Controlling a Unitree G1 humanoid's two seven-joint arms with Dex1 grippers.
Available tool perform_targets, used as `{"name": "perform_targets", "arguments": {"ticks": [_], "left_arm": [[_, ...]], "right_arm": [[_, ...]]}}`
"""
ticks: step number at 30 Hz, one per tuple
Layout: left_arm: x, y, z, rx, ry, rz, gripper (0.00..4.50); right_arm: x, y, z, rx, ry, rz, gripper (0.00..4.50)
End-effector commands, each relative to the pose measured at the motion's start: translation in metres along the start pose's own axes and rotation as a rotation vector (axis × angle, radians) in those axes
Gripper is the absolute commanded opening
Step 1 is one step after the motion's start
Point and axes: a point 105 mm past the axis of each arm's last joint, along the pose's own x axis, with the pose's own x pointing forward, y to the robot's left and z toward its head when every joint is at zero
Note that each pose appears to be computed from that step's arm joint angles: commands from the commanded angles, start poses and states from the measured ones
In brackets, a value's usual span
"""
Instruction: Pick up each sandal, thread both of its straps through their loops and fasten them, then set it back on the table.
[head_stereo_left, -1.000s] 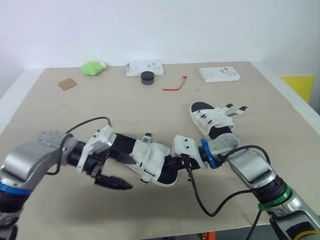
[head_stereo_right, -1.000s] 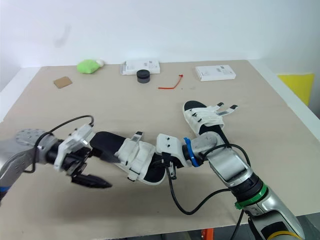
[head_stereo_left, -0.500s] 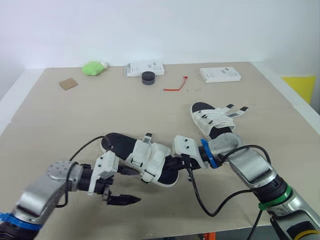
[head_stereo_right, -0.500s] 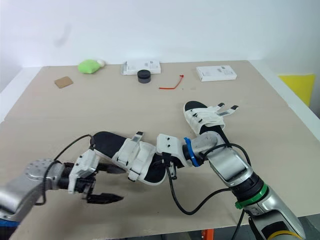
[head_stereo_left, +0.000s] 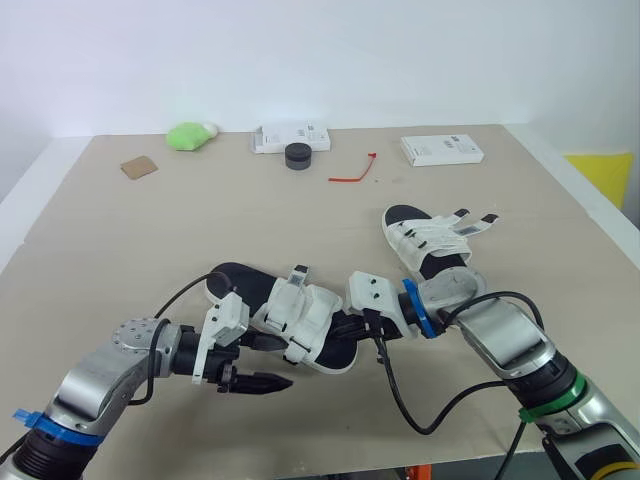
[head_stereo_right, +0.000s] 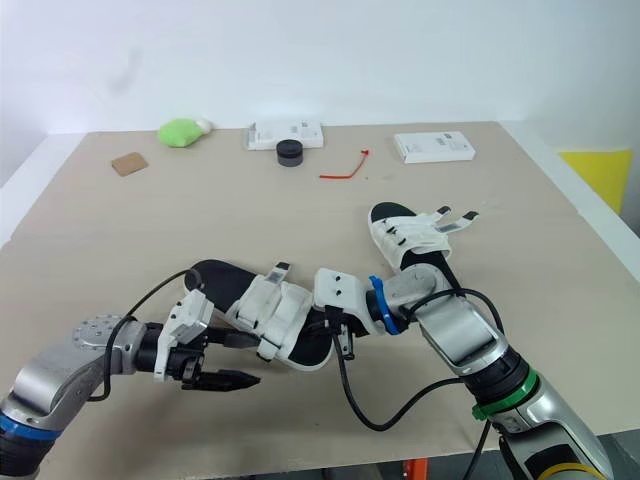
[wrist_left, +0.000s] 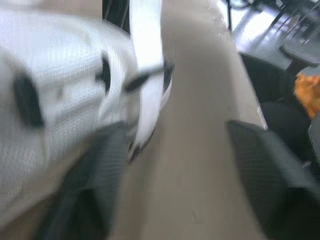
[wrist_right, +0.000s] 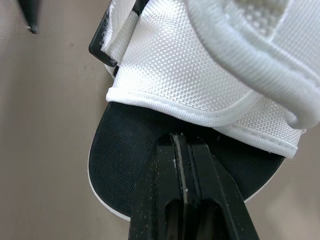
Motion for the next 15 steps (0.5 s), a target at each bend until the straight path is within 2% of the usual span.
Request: {"name": "perform_targets", "arguments": {"ticks": [1,2,4,15], "left_arm": [[0.0017,-0.004,0.0079,-0.019,-0.017,-0.03,1.11],[0.0024,-0.0045,0.0083,-0.035,-0.018,-0.039,0.63],[0.0039,-0.005,0.0081,-0.044,-0.01,-0.049,0.04],[0.0012,-0.0077,0.0046,-0.135,0.042,-0.097,0.04]], "right_arm": [[0.0147,0.0155,-0.0321,0.112,0.093,0.066,0.0],[0.0148,0.0155,-0.032,0.112,0.093,0.066,0.0],[0.0148,0.0155,-0.0319,0.112,0.092,0.066,0.0],[0.0126,0.0145,-0.0321,0.113,0.095,0.061,0.0]]}}
